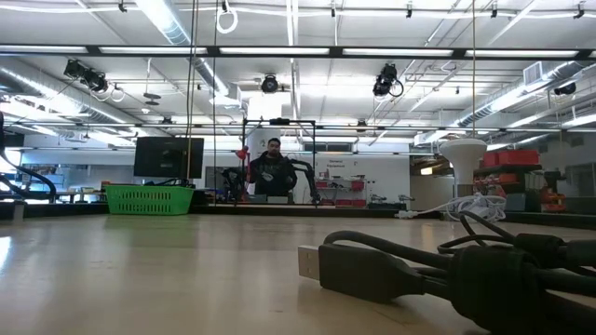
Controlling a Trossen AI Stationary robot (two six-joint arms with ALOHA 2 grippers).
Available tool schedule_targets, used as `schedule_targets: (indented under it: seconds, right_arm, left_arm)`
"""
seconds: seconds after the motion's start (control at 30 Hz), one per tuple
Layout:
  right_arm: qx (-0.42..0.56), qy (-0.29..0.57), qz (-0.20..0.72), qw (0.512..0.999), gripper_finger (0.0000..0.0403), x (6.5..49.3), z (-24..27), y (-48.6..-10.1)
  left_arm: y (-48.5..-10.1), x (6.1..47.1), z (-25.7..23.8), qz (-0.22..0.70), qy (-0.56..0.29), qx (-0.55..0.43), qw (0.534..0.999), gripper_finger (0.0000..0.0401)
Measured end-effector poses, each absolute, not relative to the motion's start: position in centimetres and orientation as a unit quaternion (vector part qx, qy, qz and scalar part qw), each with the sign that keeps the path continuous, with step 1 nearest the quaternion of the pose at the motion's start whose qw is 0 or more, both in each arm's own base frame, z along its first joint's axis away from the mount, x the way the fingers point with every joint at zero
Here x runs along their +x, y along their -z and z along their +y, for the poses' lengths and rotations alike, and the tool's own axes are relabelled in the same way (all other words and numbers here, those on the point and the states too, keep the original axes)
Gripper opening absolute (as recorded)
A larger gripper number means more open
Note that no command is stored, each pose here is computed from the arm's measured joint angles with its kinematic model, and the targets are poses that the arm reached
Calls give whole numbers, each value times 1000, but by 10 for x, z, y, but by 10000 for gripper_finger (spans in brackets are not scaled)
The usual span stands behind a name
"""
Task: Pick & Place USB Port
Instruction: Put the green charger cable into the yellow bin
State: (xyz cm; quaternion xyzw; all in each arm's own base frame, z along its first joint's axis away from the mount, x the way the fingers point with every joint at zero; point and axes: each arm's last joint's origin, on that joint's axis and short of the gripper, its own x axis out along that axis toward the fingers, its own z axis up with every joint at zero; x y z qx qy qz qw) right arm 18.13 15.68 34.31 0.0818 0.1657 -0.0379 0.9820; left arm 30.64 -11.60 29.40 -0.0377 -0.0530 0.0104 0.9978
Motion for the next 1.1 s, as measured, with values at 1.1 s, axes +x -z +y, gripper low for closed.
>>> schedule_targets:
  seconds: [1.1]
  right_arm:
    - [231, -55, 541, 807, 0, 154, 213, -269]
  left_arm:
    - [-282, 306, -117, 9, -21, -29, 999, 30]
